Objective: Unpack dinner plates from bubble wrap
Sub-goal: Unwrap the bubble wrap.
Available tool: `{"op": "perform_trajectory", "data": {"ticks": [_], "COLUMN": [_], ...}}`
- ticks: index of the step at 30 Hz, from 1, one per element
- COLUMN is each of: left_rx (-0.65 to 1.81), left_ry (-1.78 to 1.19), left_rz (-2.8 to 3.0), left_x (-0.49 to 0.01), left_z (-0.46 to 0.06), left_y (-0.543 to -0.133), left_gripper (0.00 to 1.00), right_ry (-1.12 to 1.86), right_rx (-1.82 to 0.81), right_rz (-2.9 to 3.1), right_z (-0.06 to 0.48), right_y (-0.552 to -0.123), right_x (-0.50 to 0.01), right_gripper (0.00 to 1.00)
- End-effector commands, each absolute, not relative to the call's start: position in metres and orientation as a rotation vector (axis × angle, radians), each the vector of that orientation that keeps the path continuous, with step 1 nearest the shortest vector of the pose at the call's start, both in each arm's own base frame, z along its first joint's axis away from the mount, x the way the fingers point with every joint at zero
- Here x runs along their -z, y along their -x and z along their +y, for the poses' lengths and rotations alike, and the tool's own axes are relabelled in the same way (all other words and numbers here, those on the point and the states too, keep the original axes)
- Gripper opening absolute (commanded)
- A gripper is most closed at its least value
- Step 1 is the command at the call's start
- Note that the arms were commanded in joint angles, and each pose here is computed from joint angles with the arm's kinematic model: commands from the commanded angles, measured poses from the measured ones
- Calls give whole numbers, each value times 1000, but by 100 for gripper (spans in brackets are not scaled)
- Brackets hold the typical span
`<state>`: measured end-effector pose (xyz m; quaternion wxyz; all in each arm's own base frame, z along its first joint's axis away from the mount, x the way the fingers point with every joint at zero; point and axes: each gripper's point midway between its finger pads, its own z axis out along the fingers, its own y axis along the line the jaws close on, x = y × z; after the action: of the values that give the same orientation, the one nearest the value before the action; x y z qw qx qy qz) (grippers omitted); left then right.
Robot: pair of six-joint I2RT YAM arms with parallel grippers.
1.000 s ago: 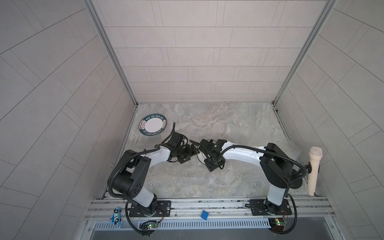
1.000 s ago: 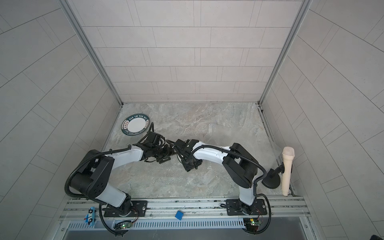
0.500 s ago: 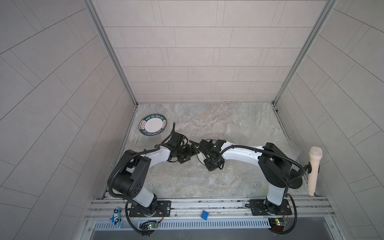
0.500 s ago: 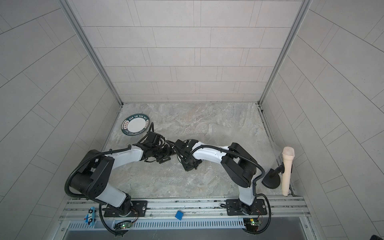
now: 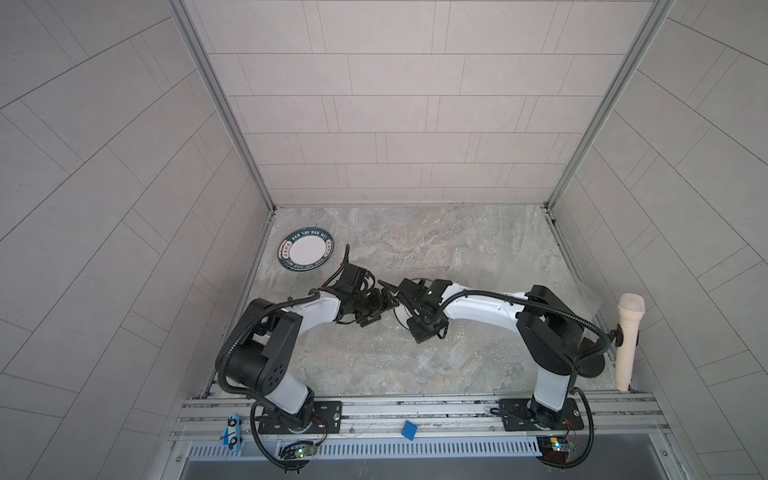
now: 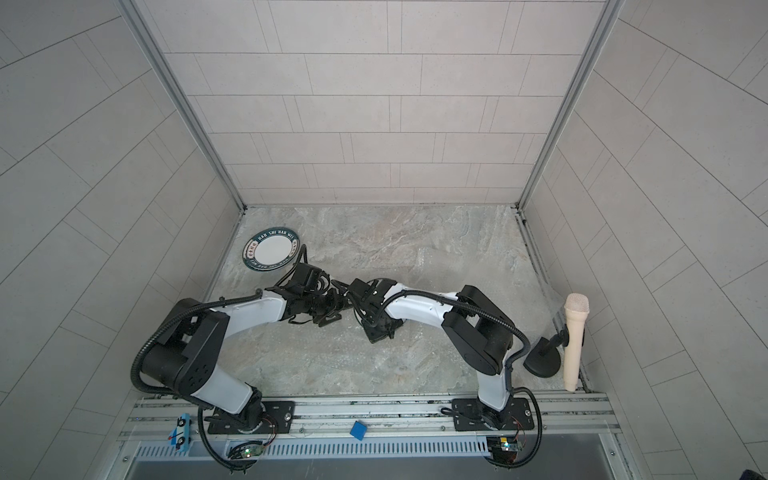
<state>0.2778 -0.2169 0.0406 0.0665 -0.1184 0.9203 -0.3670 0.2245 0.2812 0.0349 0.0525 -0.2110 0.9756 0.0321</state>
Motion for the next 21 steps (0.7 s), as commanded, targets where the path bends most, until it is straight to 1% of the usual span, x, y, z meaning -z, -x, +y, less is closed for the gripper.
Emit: {"op": "perform_trajectory", "data": {"ticks": [1, 2, 6, 9, 11, 14, 17, 18, 21], "left_rx": [1068, 1066, 1058, 1059, 1058, 1051, 1048, 1049, 1054], "left_ry": [395, 395, 399, 396, 395, 390, 393, 392, 393], "left_rz": [2800, 2802, 2804, 2802, 2803, 2804, 2803, 2802, 2800], "left_x": [-31, -31, -29, -30, -31, -32, -32, -32, -32], "left_z": [-212, -212, -210, -210, -210, -209, -207, -207, -208], "left_y": [-279, -279, -278, -278, -278, -277, -276, -277, -277], "left_gripper": [86, 86, 86, 86, 86, 86, 86, 86, 86], "right_ry": [647, 658, 690, 693, 706, 697, 712, 722, 739], "right_rx": [-143, -178, -246, -184, -161, -73, 32, 69, 101], "right_rz": [2938, 2926, 2883, 2913, 2912, 2919, 2893, 2881, 2883], "right_z": [285, 291, 305, 301, 301, 294, 288, 286, 286], "right_y": [-221, -220, -212, -212, -212, -215, -217, -218, -216], "right_x": [-54, -59, -67, -55, -49, -41, -39, -38, -35], "right_gripper": [1, 7, 26, 32, 38, 42, 54, 56, 56]}}
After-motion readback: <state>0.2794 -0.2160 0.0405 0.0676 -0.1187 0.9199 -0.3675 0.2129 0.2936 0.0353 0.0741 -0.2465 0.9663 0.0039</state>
